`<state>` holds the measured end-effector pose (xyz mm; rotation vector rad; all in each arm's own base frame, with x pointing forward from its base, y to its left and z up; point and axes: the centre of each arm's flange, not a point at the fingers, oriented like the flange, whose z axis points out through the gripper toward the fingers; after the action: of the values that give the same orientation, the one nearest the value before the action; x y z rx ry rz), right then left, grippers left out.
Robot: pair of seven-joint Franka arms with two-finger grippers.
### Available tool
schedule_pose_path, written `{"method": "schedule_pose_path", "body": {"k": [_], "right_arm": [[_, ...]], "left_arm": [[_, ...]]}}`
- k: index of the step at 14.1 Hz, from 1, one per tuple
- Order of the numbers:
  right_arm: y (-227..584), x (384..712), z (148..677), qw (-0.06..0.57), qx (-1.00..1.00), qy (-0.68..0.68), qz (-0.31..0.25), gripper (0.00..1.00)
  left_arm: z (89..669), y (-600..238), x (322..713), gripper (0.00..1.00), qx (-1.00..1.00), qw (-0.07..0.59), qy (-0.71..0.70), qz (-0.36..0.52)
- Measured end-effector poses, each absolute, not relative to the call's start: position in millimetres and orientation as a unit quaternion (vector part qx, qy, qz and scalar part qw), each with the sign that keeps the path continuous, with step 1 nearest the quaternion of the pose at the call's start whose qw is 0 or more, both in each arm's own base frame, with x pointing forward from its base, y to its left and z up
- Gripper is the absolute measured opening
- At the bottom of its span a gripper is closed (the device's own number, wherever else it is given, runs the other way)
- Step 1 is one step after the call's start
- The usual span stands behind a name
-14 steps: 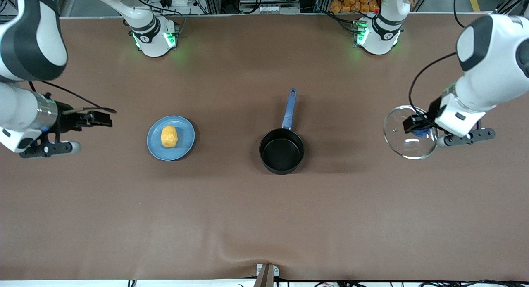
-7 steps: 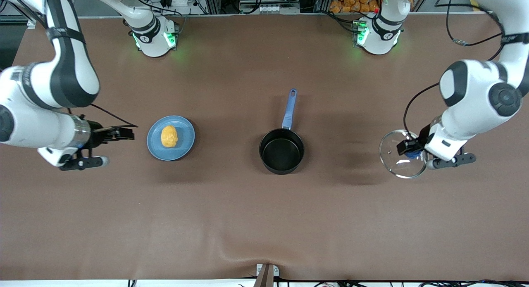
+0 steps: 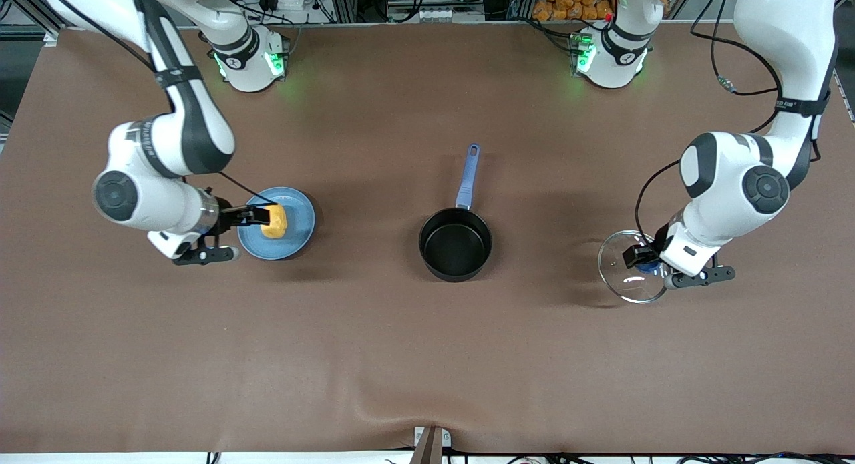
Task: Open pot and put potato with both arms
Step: 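Lower the lid onto the table while the right gripper grasps the potato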
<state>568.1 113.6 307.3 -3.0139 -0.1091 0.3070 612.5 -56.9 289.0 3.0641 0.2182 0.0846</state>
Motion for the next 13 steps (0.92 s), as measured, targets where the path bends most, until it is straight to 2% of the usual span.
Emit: {"method": "schedule_pose_path", "body": {"k": [4, 9, 11, 12, 13], "right_arm": [[111, 542, 263, 0.049, -0.995, -0.033, 0.086, 1.0], [108, 522, 235, 0.045, -0.996, -0.03, 0.064, 1.0], [108, 518, 231, 0.044, -0.996, -0.031, 0.067, 0.97], [108, 517, 230, 0.044, -0.996, -0.031, 0.067, 0.91], [108, 515, 227, 0.043, -0.997, -0.03, 0.065, 0.91]], "left_arm": [[267, -57, 615, 0.67, 0.996, 0.038, 0.071, 0.032], [240, -61, 617, 0.67, 0.996, 0.044, 0.071, 0.038], [237, -61, 617, 0.67, 0.996, 0.045, 0.071, 0.039], [236, -62, 617, 0.67, 0.996, 0.045, 0.07, 0.04], [235, -63, 617, 0.67, 0.996, 0.046, 0.07, 0.041]]}}
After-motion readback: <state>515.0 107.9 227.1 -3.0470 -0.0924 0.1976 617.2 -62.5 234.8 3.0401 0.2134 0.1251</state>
